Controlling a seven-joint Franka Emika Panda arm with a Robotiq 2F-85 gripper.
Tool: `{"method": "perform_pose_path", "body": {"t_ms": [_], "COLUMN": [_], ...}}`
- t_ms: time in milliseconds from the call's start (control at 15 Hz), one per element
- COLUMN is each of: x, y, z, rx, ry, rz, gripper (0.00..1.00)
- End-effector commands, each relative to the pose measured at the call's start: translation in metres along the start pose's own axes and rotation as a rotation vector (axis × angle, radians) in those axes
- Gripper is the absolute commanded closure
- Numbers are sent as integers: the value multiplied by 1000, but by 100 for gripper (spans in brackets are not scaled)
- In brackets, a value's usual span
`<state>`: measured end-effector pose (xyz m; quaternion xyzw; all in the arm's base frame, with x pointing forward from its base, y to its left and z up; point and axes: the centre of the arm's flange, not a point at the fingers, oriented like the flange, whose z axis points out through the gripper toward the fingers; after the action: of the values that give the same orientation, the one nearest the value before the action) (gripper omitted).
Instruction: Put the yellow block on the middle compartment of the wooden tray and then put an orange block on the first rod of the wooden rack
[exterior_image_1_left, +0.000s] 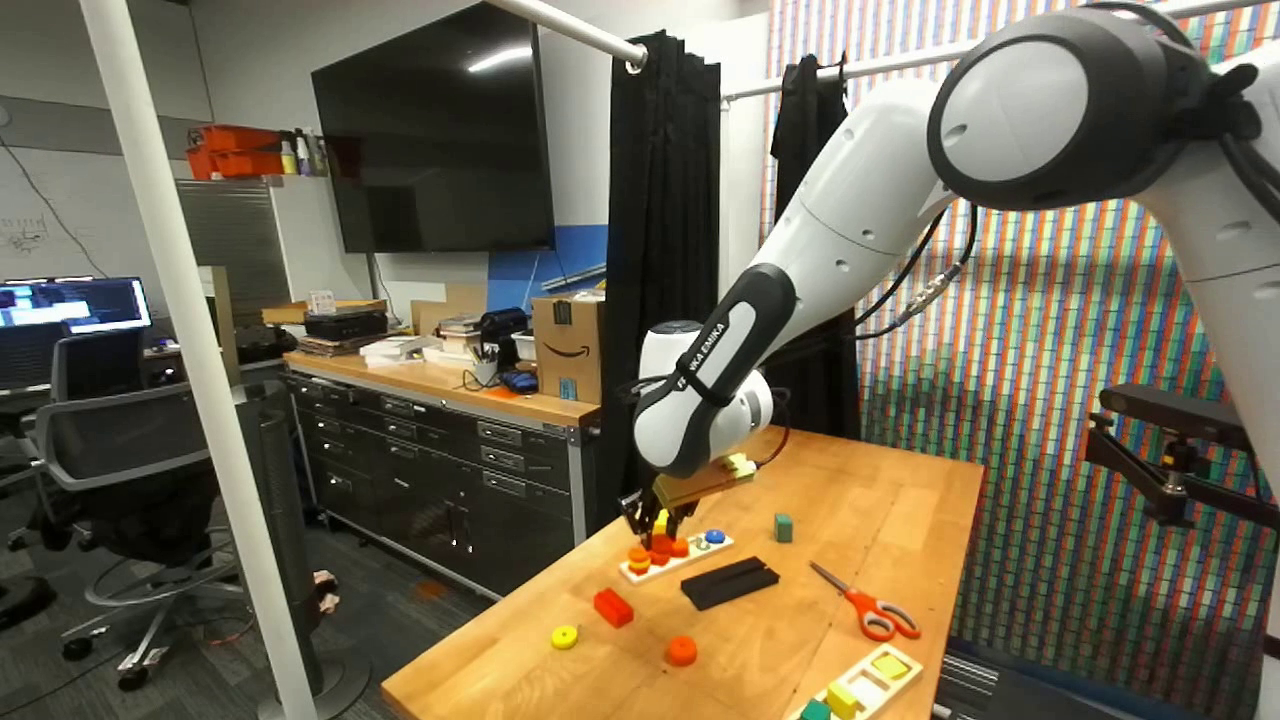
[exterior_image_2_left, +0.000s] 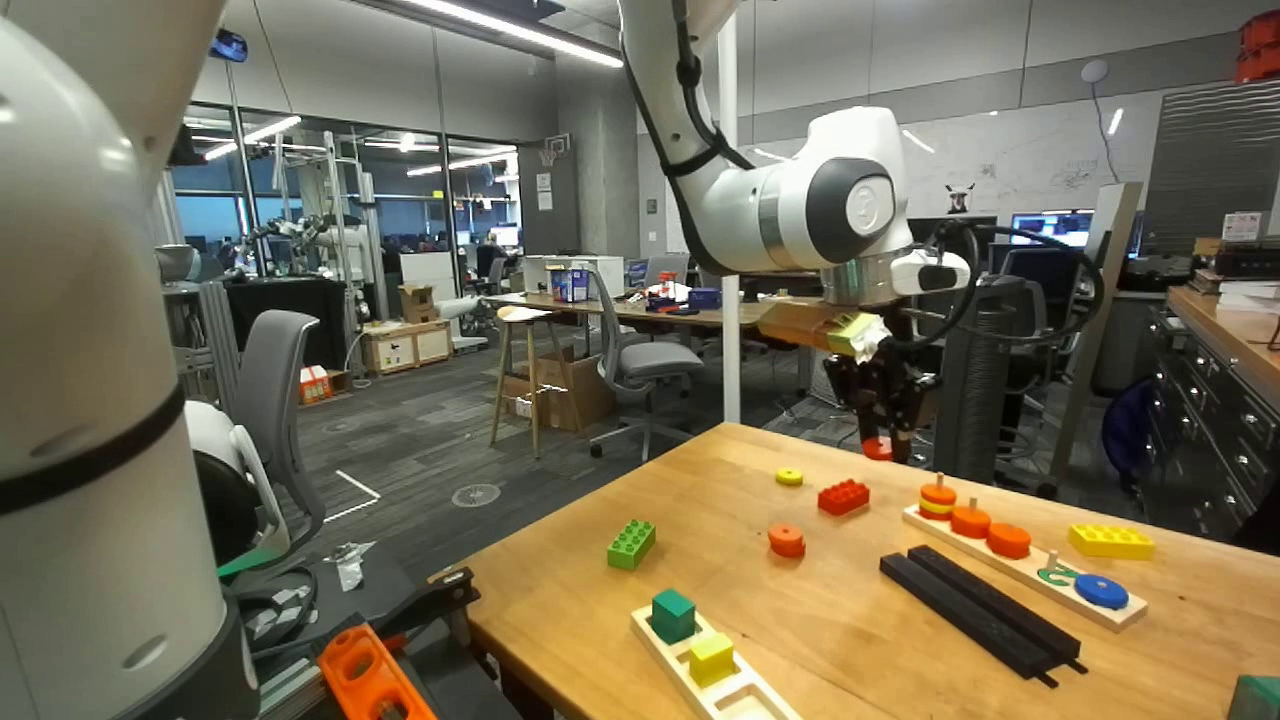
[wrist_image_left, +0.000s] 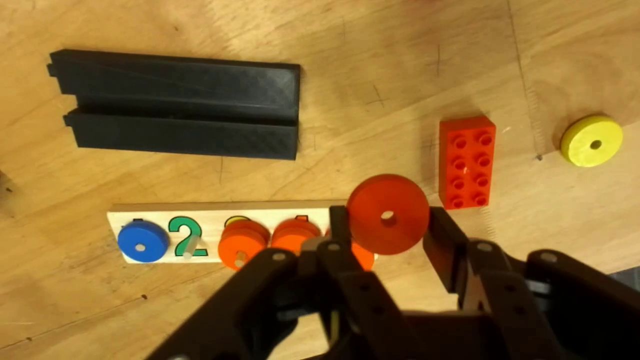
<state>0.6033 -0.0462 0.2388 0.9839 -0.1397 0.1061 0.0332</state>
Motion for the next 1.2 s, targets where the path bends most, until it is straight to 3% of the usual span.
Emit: {"method": "perform_pose_path", "body": {"t_ms": [0,600,1133], "x": [37,88,104], "y": [-7,-14,-11], "z": [13,27,49], "rx": [-24,-55,-65], "ry": [-5,-54,-94], "rz": [34,33,39], "gripper": [77,77,77]}}
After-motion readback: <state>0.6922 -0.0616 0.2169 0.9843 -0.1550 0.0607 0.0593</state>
